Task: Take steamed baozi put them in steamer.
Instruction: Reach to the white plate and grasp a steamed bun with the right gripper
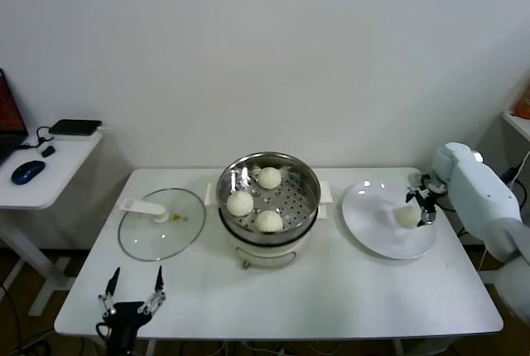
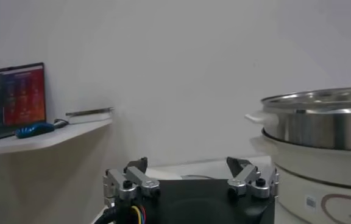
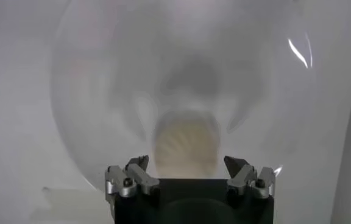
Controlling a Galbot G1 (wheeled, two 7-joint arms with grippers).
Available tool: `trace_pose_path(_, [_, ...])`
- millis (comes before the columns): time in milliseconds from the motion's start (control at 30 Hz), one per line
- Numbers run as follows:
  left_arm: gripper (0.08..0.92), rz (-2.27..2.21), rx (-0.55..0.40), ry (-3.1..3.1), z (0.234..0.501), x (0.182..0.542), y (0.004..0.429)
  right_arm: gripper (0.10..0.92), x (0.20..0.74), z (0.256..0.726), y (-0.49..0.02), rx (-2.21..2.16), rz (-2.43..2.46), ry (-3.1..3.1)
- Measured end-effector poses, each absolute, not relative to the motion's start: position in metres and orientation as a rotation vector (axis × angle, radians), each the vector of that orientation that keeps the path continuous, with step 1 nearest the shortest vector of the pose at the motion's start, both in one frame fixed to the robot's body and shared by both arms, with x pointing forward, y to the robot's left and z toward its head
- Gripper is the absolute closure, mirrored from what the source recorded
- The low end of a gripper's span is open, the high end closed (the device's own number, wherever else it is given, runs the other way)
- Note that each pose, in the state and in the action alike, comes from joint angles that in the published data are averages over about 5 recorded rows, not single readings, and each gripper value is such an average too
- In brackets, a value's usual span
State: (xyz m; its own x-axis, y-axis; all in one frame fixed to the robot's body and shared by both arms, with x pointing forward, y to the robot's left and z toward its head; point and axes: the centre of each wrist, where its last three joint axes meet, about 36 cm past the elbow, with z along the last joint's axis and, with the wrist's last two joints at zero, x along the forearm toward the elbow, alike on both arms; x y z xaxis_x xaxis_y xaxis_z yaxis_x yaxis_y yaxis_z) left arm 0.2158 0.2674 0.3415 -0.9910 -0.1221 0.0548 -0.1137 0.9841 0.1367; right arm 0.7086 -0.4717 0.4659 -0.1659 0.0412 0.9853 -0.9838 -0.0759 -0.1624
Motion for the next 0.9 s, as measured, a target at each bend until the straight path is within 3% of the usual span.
trace_pose_path(567, [0.177,-0.202,0.181,-3.064,0.339,0.213,0.267,0.209,0.708,0.452,-0.469,1.128,1.398,-1.276])
trace_pose_path(767, [0.177,-0.201,0.183,-3.065,0.339,0.214,0.267,0.332,0.707,0.45,-0.469,1.121,1.388,-1.276])
trace_pose_path(900, [0.177,-0.2,0.183,-3.063,0.338,0.214,0.267,0.36,0.707,0.45,-0.469,1.119,1.383,-1.281])
